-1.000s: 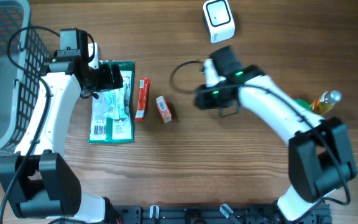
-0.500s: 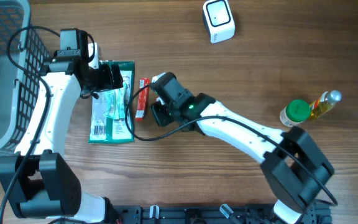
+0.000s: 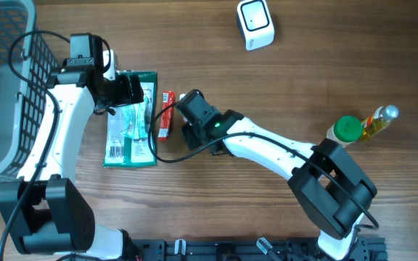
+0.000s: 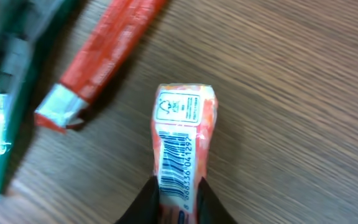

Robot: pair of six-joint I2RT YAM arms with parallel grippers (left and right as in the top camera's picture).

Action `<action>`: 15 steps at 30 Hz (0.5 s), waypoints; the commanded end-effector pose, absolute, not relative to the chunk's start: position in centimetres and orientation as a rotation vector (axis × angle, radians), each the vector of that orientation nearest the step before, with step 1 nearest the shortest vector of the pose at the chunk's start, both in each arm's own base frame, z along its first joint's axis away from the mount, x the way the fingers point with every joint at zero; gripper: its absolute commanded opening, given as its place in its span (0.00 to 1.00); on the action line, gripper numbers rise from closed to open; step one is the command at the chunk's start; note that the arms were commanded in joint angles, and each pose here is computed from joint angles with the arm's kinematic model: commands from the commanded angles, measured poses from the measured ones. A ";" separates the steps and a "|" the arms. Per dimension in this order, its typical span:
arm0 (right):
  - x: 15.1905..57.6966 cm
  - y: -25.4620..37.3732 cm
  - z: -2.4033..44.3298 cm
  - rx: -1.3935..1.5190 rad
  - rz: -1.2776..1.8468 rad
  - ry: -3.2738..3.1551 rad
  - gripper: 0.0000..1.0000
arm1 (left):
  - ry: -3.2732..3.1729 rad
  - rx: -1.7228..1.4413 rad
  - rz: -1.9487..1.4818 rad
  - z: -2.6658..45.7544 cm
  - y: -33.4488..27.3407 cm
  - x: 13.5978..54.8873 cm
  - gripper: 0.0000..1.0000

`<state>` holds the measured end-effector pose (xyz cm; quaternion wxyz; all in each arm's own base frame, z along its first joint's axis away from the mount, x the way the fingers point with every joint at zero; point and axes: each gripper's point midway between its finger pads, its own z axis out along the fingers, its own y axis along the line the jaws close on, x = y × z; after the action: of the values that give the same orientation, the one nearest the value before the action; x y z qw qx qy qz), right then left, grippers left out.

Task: Scan the item barcode
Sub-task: 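Move the right gripper left over the Kleenex tissue pack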

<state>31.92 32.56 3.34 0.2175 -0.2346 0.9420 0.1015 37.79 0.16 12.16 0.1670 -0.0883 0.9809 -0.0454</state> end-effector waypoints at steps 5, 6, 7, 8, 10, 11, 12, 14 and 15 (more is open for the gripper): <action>33.3 25.8 9.6 -0.512 -0.103 2.499 0.13 | 2.769 -0.255 -0.120 12.9 0.4 38.0 1.00; 33.2 24.7 9.4 -0.510 -0.169 2.515 0.15 | 2.769 -0.255 -0.120 12.9 0.4 38.0 1.00; 33.0 23.9 9.1 -0.507 -0.204 2.533 0.17 | 2.769 -0.254 -0.120 12.9 0.4 38.0 1.00; 32.8 22.9 8.7 -0.505 -0.238 2.564 0.17 | 2.769 -0.255 -0.120 12.9 0.4 38.0 1.00; 33.1 21.2 8.1 -0.420 -0.269 2.611 0.17 | 2.769 -0.254 -0.120 12.9 0.4 38.0 1.00; 33.4 20.1 7.8 -0.333 -0.272 2.639 0.15 | 2.769 -0.255 -0.120 12.9 0.4 38.0 1.00; 33.6 19.4 7.8 -0.284 -0.272 2.653 0.14 | 2.769 -0.255 -0.120 12.9 0.4 38.0 1.00; 33.6 18.8 7.5 -0.242 -0.258 2.680 0.14 | 2.769 -0.255 -0.120 12.9 0.4 38.0 1.00; 33.6 18.6 7.5 -0.237 -0.258 2.687 0.14 | 2.769 -0.255 -0.120 12.9 0.4 38.0 1.00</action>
<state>33.31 19.74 7.95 0.2208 -0.1224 0.9636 -0.0881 37.79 0.16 12.16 0.1670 -0.0883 0.9809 -0.0454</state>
